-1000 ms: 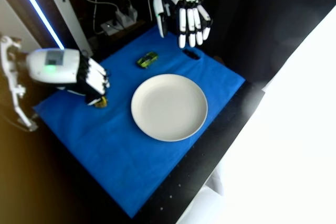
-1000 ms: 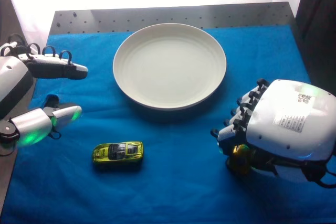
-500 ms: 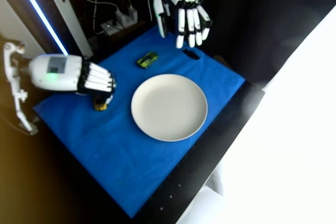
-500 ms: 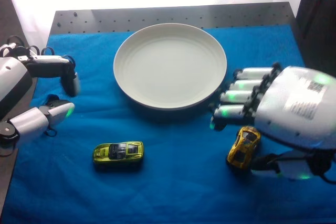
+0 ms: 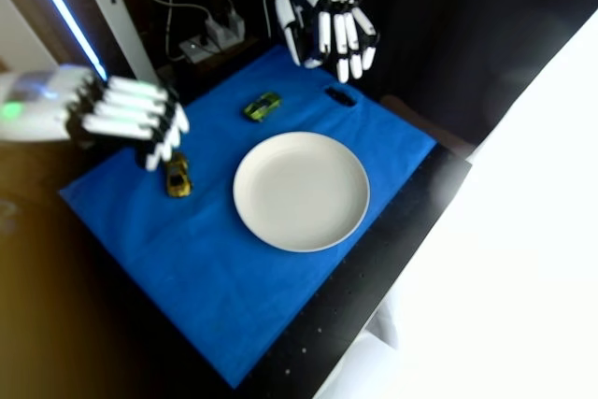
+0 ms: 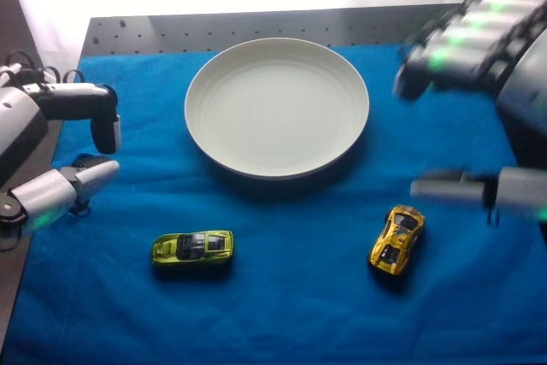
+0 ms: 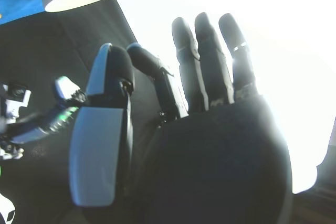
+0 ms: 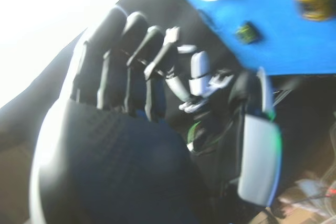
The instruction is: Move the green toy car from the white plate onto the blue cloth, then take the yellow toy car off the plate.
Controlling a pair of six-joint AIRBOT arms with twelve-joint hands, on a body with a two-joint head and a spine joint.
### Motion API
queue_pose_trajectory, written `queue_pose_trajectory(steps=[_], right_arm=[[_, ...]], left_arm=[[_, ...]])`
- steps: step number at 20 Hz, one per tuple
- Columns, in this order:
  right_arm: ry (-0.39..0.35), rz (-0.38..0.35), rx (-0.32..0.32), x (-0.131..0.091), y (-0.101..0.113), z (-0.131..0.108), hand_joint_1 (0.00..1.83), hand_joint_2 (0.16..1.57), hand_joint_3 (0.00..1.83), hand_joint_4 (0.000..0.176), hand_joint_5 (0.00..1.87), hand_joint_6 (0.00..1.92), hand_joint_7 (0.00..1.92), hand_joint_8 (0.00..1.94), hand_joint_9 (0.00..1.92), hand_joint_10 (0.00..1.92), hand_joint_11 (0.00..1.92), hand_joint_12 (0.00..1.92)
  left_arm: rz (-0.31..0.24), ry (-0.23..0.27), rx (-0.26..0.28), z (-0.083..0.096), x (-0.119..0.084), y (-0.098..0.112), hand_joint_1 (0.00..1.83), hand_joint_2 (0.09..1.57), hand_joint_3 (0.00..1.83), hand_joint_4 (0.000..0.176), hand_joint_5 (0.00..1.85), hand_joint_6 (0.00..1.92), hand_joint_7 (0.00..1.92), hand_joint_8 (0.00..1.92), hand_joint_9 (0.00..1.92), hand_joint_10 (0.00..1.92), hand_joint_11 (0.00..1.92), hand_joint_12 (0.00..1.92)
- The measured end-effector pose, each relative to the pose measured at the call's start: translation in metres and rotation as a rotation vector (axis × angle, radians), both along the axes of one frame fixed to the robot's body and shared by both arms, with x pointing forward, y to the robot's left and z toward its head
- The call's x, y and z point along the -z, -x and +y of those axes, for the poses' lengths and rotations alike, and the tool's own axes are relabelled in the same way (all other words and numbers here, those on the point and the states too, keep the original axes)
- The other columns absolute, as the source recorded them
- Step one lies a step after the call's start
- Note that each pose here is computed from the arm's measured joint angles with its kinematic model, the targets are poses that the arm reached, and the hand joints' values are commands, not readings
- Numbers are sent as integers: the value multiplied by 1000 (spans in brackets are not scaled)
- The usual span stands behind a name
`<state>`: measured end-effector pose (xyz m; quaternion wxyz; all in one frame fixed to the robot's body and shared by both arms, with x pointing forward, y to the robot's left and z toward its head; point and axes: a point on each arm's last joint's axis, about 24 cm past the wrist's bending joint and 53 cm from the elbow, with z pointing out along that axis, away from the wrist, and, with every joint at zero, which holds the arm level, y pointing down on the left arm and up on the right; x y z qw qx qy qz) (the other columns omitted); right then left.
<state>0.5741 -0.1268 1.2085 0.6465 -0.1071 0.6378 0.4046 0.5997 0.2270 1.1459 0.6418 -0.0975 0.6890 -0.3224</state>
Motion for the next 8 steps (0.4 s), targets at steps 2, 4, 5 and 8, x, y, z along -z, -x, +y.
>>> queue_pose_trajectory(steps=[2,4,5,8], right_arm=[[-80,-54,94,-19,-7,-27,814,1126,459,0,70,1583,250,1675,263,1757,286,1921],[-149,-105,157,-35,-10,-47,754,1154,483,0,13,1531,155,1719,164,1804,183,1921],[-197,-155,192,-50,-10,-59,644,1111,560,0,0,1408,15,1564,113,1712,156,1921],[-265,-267,225,-78,-5,-77,555,1379,210,136,264,1574,84,1524,105,1710,138,1921]], left_arm=[[-49,72,7,9,-19,-5,913,1273,0,92,679,1433,803,36,757,90,327,1095],[-104,159,10,18,-38,-10,902,1281,0,96,665,1453,849,29,837,87,476,960],[-150,201,9,24,-52,-11,812,1196,0,0,630,263,838,7,860,48,491,886],[-262,249,35,27,-84,-7,662,1194,0,0,461,4,551,0,645,0,387,790]])
